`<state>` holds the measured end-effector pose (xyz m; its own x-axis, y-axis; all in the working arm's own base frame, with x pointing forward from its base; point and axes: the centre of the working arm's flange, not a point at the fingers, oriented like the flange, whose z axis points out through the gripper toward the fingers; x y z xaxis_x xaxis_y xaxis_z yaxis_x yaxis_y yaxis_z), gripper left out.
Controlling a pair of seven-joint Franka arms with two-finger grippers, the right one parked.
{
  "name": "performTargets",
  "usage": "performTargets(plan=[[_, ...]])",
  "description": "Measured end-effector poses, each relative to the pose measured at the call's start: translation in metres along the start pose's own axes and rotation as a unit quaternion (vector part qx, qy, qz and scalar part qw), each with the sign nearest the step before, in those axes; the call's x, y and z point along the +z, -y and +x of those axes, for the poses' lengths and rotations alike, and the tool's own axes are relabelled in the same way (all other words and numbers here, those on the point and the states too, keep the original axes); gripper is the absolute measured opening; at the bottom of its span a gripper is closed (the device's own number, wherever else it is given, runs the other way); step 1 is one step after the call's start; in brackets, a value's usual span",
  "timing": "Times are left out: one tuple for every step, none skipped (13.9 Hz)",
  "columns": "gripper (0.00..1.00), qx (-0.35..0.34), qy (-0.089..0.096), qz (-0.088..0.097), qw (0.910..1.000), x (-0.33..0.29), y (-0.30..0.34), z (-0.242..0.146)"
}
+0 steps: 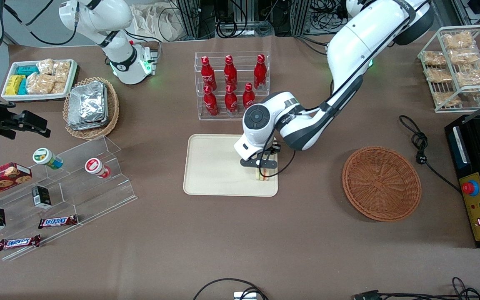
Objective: Place sandwich from basket to tray
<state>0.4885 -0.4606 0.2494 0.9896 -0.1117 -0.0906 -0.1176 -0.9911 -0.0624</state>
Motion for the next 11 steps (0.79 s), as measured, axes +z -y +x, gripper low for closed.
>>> performTargets(plan=[[0.41, -0.008, -0.001, 0.0, 1.0, 0.0, 0.0, 0.001], [0.5, -0.021, -0.002, -0.001, 0.9998, -0.002, 0.001, 0.002], [0.61, -0.045, -0.006, -0.003, 0.999, -0.006, 0.002, 0.004], [0.7, -0.079, -0.012, -0.007, 0.9968, -0.014, 0.004, 0.007], [0.81, -0.113, -0.022, -0.011, 0.9933, -0.027, 0.008, 0.011], [0.9, -0.137, -0.034, -0.014, 0.9899, -0.045, 0.014, 0.015], [0.99, -0.155, -0.04, -0.014, 0.987, -0.066, 0.021, 0.016], [1.0, -0.168, -0.04, -0.011, 0.9849, -0.088, 0.031, 0.015], [1.0, -0.178, -0.037, -0.012, 0.9833, -0.112, 0.047, 0.016], [1.0, -0.182, -0.032, -0.016, 0.9827, -0.137, 0.067, 0.018], [1.0, -0.18, -0.028, -0.017, 0.9831, -0.162, 0.092, 0.02]])
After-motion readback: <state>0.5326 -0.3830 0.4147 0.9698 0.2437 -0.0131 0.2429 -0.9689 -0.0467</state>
